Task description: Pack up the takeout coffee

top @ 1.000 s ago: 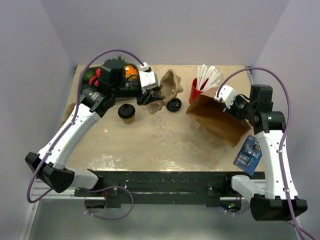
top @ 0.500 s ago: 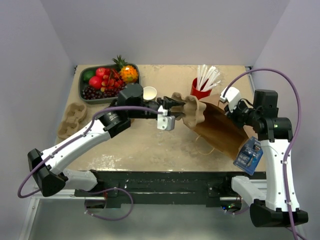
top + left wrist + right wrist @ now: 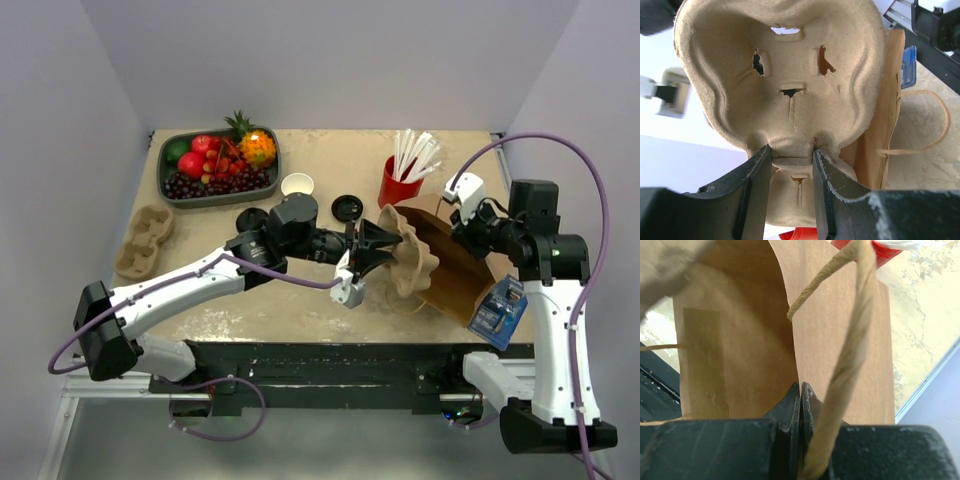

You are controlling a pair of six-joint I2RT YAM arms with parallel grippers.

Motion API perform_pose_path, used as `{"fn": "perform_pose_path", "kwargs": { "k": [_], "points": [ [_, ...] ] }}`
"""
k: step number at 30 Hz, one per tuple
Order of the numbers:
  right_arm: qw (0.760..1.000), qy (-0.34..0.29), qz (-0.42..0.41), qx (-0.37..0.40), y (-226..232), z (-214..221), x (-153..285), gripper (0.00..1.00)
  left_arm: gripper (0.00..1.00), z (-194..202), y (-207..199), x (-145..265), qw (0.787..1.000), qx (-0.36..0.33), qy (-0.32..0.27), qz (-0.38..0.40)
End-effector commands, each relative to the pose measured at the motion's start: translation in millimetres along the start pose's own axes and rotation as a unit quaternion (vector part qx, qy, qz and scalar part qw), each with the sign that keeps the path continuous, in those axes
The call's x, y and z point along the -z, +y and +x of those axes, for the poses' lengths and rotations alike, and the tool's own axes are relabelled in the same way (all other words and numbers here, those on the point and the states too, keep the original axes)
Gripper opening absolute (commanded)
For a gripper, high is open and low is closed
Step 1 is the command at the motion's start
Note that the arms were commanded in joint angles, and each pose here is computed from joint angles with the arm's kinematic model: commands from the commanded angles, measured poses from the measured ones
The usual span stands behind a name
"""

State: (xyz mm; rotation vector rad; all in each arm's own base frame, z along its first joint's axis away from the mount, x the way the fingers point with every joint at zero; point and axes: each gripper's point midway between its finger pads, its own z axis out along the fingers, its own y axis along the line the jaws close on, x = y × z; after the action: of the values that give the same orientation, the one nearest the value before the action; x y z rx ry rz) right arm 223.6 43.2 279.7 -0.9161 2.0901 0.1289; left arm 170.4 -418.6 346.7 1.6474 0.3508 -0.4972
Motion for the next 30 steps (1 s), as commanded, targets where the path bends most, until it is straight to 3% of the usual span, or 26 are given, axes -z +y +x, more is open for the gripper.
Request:
{"fn": "perform_pose_path", "kwargs": {
  "k": [1, 12, 30],
  "points": [
    [1.000, -0.012, -0.006, -0.014, 3, -13, 11, 0.00, 0.00, -12, 6, -17, 0.997, -0.061, -0.043, -0.006],
    [1.000, -0.007, -0.021, -0.003, 13, -11, 21, 0.00, 0.00, 16, -13, -52, 0.998, -0.041, -0.019, 0.034],
    [0.999, -0.010, -0.044, -0.009, 25, -8, 21, 0.00, 0.00, 96, -52, -100, 0.987, 0.024, 0.104, 0.119]
  ]
}}
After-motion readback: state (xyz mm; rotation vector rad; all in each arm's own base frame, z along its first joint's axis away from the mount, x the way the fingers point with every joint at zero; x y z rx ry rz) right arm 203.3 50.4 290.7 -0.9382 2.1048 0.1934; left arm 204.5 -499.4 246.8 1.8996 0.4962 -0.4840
